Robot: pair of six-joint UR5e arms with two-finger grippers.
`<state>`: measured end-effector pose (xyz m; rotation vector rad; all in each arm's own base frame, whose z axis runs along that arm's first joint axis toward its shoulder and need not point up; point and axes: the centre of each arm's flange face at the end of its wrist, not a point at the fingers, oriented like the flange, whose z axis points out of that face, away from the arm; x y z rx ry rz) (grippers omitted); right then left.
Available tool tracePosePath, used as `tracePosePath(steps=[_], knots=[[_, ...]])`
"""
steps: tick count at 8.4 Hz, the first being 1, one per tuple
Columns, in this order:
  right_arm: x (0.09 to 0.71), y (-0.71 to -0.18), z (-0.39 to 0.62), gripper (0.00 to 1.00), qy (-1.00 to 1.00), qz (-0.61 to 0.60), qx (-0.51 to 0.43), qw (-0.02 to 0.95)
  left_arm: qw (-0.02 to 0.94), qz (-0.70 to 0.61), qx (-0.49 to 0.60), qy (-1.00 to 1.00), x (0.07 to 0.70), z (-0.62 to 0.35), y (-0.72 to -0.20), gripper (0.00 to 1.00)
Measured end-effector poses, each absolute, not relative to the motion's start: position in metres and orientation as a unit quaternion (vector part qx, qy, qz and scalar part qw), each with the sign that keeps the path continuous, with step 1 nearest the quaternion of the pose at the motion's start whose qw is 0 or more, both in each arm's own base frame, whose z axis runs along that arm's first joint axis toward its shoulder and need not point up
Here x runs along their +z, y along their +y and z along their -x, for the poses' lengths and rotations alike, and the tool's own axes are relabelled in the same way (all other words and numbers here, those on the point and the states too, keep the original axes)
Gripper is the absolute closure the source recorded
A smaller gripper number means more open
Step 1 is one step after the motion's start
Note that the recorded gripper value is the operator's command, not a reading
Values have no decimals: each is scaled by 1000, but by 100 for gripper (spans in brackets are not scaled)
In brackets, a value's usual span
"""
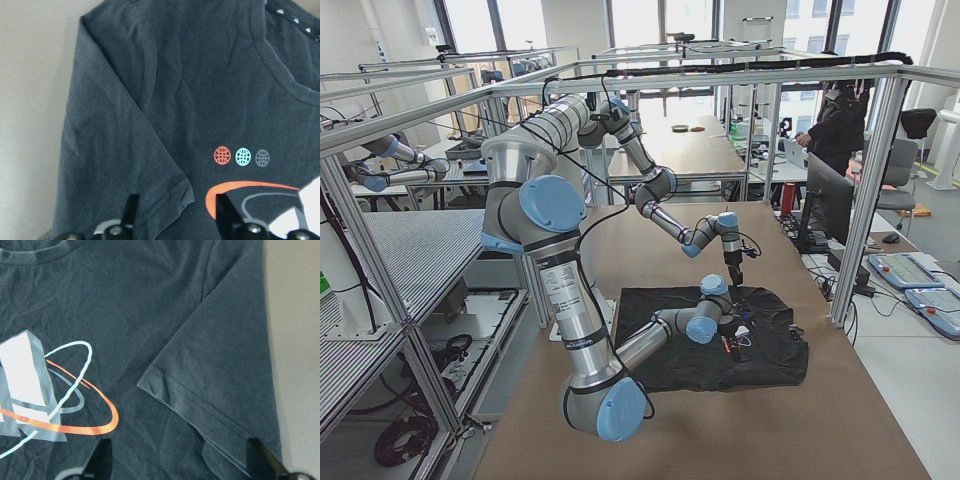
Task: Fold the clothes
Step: 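Fold both sleeves inward onto the shirt body with both grippers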
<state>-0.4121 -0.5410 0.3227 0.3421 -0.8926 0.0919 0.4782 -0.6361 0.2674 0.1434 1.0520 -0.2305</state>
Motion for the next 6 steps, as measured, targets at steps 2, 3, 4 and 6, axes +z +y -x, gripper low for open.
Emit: tracePosePath(steps=[2,3,4,6], knots=[[322,-540,412,5,-432,-160,53,886,856,-67,-117,499,283,-473,-622,0],[322,-539,412,5,-433,-159,55,886,854,-61,-120,503,289,-473,-602,0],[322,-536,410,5,-434,-158,55,885,851,-55,-123,507,296,-473,-580,0],[322,-530,405,5,-436,-159,55,884,848,-50,-119,514,305,-471,-540,0]])
